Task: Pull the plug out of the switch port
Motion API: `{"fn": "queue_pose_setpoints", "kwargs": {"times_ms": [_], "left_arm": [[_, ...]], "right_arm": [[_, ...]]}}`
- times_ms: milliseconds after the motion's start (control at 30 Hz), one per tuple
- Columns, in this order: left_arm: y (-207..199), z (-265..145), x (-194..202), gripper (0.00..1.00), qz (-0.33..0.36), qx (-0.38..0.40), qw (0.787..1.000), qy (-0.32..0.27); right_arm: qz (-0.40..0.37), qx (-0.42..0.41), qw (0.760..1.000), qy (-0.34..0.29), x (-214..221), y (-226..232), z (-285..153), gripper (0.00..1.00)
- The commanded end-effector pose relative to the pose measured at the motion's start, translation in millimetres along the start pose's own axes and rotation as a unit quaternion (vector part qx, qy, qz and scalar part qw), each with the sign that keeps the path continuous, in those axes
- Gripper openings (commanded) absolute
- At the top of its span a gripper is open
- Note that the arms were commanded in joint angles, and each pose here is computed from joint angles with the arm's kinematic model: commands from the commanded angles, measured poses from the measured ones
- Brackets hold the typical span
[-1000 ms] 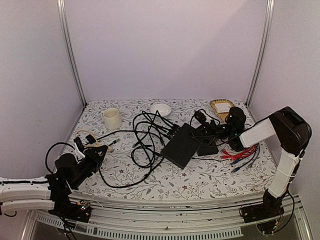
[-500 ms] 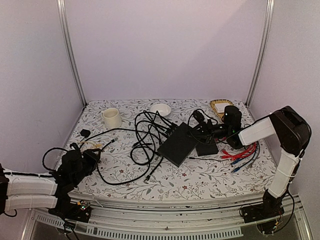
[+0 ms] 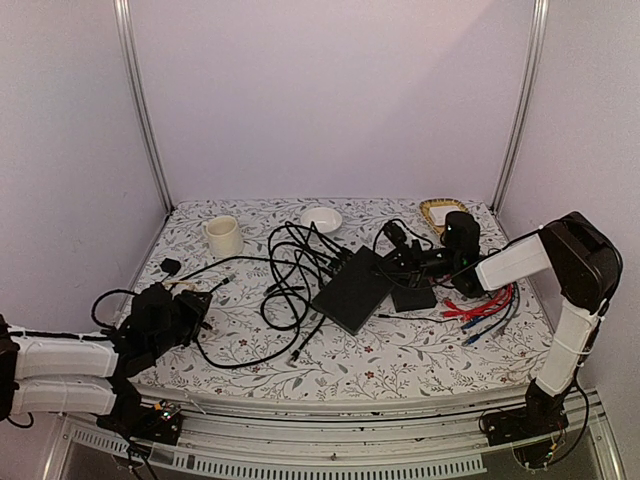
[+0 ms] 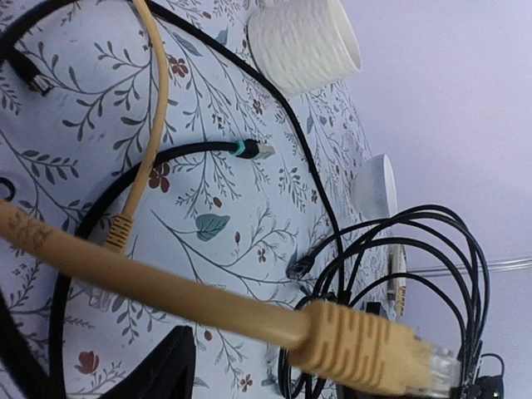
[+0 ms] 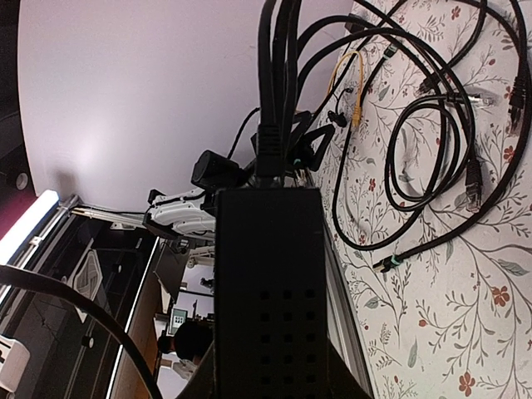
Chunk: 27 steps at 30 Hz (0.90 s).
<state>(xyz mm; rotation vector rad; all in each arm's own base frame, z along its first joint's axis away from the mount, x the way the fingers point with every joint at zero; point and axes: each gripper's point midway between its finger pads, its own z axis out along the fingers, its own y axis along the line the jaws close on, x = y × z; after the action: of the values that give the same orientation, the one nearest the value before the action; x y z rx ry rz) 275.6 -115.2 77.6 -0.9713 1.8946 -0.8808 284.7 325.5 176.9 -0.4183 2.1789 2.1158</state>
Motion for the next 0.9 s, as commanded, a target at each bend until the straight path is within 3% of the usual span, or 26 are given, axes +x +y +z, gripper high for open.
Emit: {"fn": "queue_pose_setpoints", "kwargs": {"times_ms": [0, 267, 567, 867], "left_arm": [[-11.8, -14.3, 4.7, 0.59, -0.003, -0.004, 1.0, 0.008], [-51.7, -46.2, 13.5, 0.67, -0.021, 0.006, 1.0, 0.018], [-77.9, -57.2, 13.6, 0.77, -0.022, -0.044, 0.998, 0.028], [-99.4, -60.2, 21.3, 0.79, -0.053, -0.006, 0.998, 0.044]], "right_arm": [[-0.062, -0.017, 0.998, -0.008, -12.9, 35.1, 1.0, 0.02], [-0.072, -0.012, 0.997, -0.008, -20.5, 35.5, 3.6, 0.02], [-0.075, -0.013, 0.997, -0.01, -23.4, 38.7, 6.1, 0.02], [-0.077, -0.009, 0.997, -0.013, -22.3, 38.3, 5.5, 0.02]]}}
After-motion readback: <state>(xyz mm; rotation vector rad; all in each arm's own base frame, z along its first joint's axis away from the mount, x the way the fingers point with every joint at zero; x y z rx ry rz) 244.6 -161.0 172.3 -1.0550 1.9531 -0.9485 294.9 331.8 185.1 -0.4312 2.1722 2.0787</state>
